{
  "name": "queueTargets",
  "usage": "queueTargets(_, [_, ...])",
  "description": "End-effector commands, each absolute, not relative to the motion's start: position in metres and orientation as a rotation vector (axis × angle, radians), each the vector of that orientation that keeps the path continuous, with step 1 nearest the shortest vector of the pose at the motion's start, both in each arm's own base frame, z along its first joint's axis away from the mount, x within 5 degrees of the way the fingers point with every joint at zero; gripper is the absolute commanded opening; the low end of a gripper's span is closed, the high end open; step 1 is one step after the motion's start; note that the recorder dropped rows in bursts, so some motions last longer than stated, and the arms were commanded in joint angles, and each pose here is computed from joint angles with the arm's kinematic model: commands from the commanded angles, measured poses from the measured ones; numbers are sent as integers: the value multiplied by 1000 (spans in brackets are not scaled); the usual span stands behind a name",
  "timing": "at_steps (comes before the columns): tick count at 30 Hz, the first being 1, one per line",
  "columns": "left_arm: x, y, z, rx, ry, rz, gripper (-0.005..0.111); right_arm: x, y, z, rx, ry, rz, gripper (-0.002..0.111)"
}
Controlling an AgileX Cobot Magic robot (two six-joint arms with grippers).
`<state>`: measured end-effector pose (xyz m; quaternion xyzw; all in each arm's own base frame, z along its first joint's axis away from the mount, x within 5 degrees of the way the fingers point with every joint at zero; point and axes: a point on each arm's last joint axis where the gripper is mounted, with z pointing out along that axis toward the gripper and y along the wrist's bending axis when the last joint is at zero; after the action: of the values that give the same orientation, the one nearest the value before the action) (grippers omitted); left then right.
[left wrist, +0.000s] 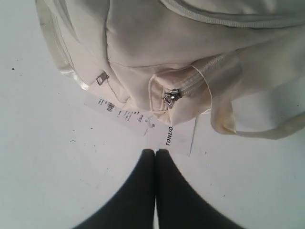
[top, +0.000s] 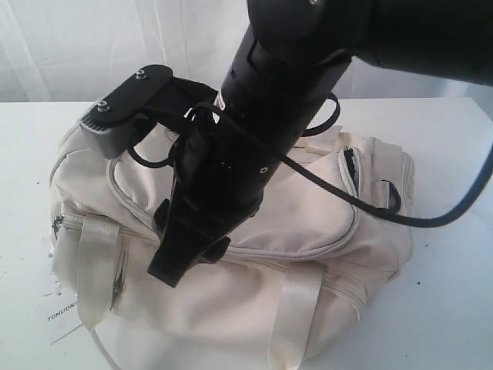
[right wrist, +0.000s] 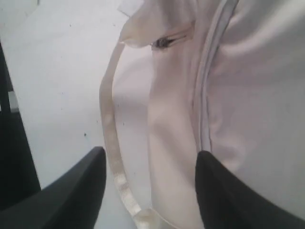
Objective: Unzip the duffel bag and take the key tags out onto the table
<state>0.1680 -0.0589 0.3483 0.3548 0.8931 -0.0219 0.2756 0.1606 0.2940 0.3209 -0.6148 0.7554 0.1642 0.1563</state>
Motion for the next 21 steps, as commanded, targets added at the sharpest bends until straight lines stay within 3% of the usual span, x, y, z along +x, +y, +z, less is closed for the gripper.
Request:
queueTargets(1, [161,-61,317,868,2320,-128,0,161,288,319,-1774,2167,400,53])
queueTargets(4, [161,-65,299,794,2300,-201,0,169,291,318,-1710,2145,345,53])
queueTargets(8, [159,-71,298,693,2283,-346,0,178,300,319,-1627,2063,344,53])
queueTargets(21, [157,-72,300,688,2279,-363,0,198,324,280,-1633,2047,287,45])
